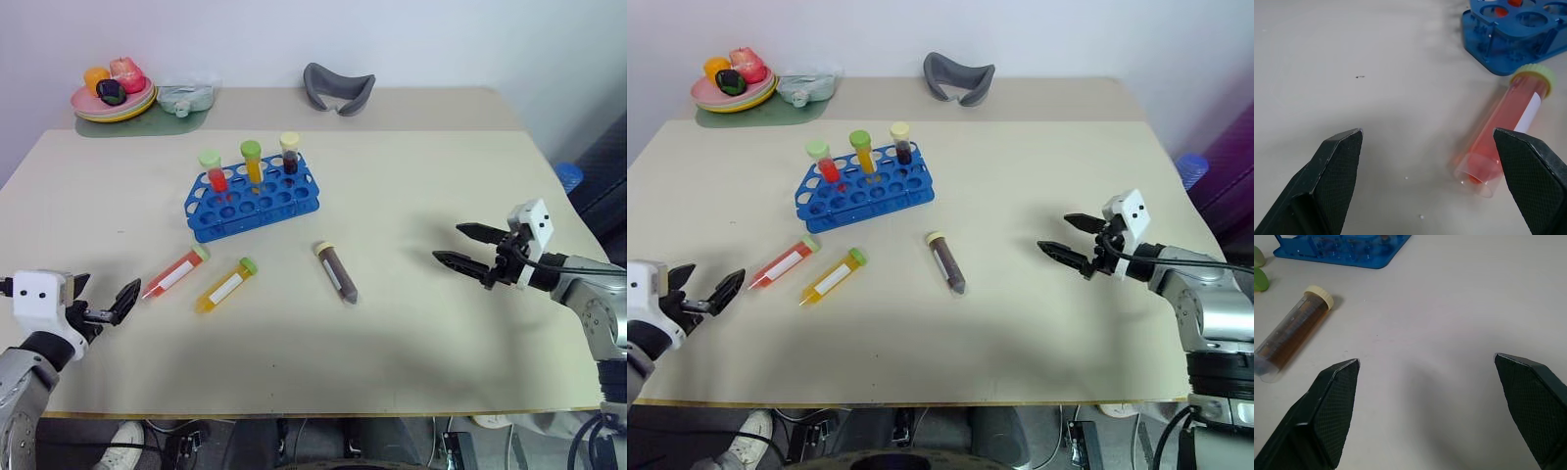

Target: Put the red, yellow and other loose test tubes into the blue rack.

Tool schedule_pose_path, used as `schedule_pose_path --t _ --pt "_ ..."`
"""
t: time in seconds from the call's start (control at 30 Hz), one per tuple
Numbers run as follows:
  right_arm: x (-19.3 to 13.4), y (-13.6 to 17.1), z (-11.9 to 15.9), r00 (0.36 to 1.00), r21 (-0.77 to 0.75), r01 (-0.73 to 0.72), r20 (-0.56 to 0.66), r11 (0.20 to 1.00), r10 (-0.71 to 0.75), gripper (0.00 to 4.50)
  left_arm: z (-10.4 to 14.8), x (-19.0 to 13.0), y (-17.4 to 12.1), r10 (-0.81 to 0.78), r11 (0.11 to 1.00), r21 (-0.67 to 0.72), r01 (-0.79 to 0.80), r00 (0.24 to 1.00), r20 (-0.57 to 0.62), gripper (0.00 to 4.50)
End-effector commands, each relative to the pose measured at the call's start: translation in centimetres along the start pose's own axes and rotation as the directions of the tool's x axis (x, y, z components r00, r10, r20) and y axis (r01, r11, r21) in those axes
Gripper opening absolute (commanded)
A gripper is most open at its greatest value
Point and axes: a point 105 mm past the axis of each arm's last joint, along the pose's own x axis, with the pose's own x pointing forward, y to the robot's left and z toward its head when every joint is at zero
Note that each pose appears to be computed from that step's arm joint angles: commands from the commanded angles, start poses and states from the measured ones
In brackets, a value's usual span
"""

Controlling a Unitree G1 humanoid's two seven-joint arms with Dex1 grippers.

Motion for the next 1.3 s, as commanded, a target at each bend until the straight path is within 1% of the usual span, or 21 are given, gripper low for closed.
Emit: schedule_pose_path --t 0.03,0.23,0.37,0.5,0.63,0.73,0.77,0.8,0.87,0.9,0.93,1.03,1.1,1.17,1.23,1.3 --pt "0.1 0.2 1.0 0.999 -0.032 -0.007 0.035 0.999 0.008 4.5 1.2 -0.2 -0.1 0.005 1.0 0.024 -0.006 0.999 0.048 4.34" --pt "0.2 0.5 0.7 1.0 -0.026 -0.009 0.029 1.0 0.01 4.5 1.3 0.2 -0.7 0.003 1.0 0.006 -0.004 0.998 0.061 4.34" --pt "0.0 0.2 0.6 0.999 0.001 0.024 0.026 1.0 -0.024 4.5 1.3 0.4 -1.0 -0.005 1.0 0.011 0.004 0.998 0.056 4.34" --pt "-0.1 0.0 0.4 0.998 0.001 0.054 0.014 0.999 -0.054 4.5 2.2 0.8 -1.0 0.001 0.999 -0.032 0.002 0.995 0.102 4.34" --pt "-0.3 0.1 1.4 0.996 -0.01 0.081 0.04 0.997 -0.081 4.5 2.5 1.7 -2.0 -0.054 0.998 -0.027 0.058 0.993 0.108 4.34" --pt "-0.5 0.9 1.8 0.997 -0.047 0.076 0.023 0.996 -0.075 4.5 3.2 2.4 -2.7 -0.108 0.993 -0.024 0.112 0.985 0.131 4.34" --pt "-0.3 1.3 2.3 0.997 -0.041 0.079 0.019 0.996 -0.079 4.5 3.6 2.6 -3.1 -0.141 0.99 0.0 0.143 0.979 0.144 4.34" --pt "-0.1 1.8 3.0 0.996 -0.038 0.084 0.02 0.996 -0.084 4.5 4.0 2.7 -3.9 -0.189 0.982 0.023 0.188 0.97 0.155 4.34" --pt "0.6 3.3 4.6 0.997 -0.044 0.074 0.014 0.996 -0.073 4.5 4.6 2.6 -6.3 -0.329 0.942 0.117 0.313 0.932 0.152 4.34" --pt "0.8 4.6 5.8 0.998 -0.067 0.061 0.016 0.996 -0.06 4.5 4.7 2.3 -7.8 -0.407 0.91 0.151 0.387 0.902 0.141 4.34" --pt "1.3 5.6 6.4 0.999 -0.079 0.036 0.007 0.996 -0.036 4.5 4.7 2.0 -9.1 -0.475 0.875 0.173 0.452 0.87 0.133 4.34" --pt "3.2 8.2 7.4 0.999 -0.066 -0.028 -0.025 0.997 0.027 4.5 5.1 1.0 -12.2 -0.622 0.779 0.21 0.591 0.773 0.129 4.34" --pt "4.8 9.9 7.4 0.995 -0.029 -0.06 -0.081 0.998 0.057 4.5 5.1 0.4 -13.9 -0.695 0.712 0.25 0.656 0.711 0.113 4.34" --pt "6.5 11.1 6.9 0.987 0.002 -0.038 -0.158 0.999 0.038 4.5 4.2 0.1 -14.7 -0.735 0.664 0.278 0.695 0.675 0.067 4.34" --pt "7.7 11.9 6.6 0.975 0.024 -0.012 -0.221 1.0 0.017 4.5 3.3 0.1 -14.8 -0.746 0.646 0.288 0.707 0.665 0.041 4.34" --pt "8.9 11.9 6.5 0.965 0.023 0.056 -0.26 0.998 -0.048 4.5 2.7 0.0 -14.8 -0.758 0.625 0.31 0.717 0.652 0.018 4.34"
